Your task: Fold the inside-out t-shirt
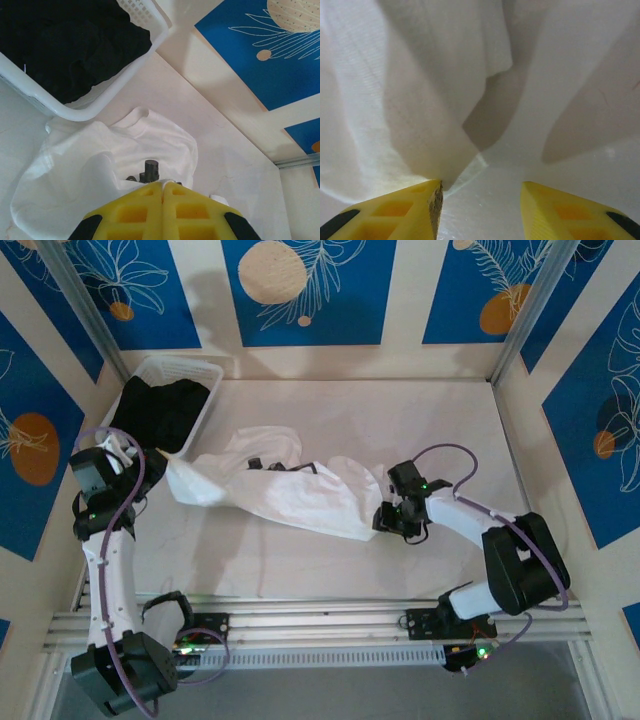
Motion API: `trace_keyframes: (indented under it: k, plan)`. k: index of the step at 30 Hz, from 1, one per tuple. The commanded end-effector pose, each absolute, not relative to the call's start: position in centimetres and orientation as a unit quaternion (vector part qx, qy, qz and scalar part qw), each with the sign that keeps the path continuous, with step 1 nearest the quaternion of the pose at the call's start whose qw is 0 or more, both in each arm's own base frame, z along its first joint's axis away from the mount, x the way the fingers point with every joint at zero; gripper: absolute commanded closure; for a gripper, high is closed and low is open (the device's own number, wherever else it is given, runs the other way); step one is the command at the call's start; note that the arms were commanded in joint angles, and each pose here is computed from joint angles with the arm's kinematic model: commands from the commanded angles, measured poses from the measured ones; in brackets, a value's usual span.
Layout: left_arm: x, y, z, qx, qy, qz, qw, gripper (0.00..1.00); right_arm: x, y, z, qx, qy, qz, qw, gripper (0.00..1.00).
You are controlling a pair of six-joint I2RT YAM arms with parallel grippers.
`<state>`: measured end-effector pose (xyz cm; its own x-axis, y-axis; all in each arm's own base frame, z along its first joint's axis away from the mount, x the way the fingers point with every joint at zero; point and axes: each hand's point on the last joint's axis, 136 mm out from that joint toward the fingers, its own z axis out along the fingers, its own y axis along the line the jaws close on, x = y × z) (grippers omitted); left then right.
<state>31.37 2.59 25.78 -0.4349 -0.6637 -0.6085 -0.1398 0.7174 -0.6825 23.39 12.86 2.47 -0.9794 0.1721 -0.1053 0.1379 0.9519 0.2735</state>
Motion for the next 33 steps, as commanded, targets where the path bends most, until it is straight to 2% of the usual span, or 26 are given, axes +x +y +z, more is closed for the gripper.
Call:
trace_keyframes:
  k: [1,8,12,16,19,23,28,33]
  plan:
    - [31.5,2.0,26.6,-0.227,0.795,-0.289,0.483,1.0,24.7,14.7,2.8,0.066,0.982,0.165,0.062,0.54]
    - [31.6,1.8,26.6,-0.224,0.794,-0.295,0.482,1.0,27.4,18.3,4.3,0.023,0.978,0.191,0.082,0.59]
    - [31.6,1.7,26.6,-0.223,0.794,-0.296,0.482,1.0,28.6,19.3,5.3,0.002,0.976,0.196,0.097,0.79]
    - [31.7,1.7,26.7,-0.222,0.793,-0.298,0.483,1.0,29.5,19.8,6.6,-0.025,0.977,0.175,0.118,0.87]
    - [31.7,1.6,26.7,-0.22,0.792,-0.301,0.483,1.0,30.1,20.4,6.8,-0.044,0.978,0.164,0.12,0.85]
    - [31.6,1.6,26.7,-0.22,0.792,-0.303,0.482,1.0,30.5,20.8,6.0,-0.066,0.981,0.147,0.105,0.76]
    - [31.6,1.5,26.6,-0.218,0.793,-0.304,0.482,1.0,30.1,19.3,6.7,-0.075,0.985,0.103,0.118,0.64]
    - [31.6,1.4,26.7,-0.216,0.792,-0.306,0.482,1.0,28.7,17.9,7.3,-0.057,0.986,0.111,0.115,0.56]
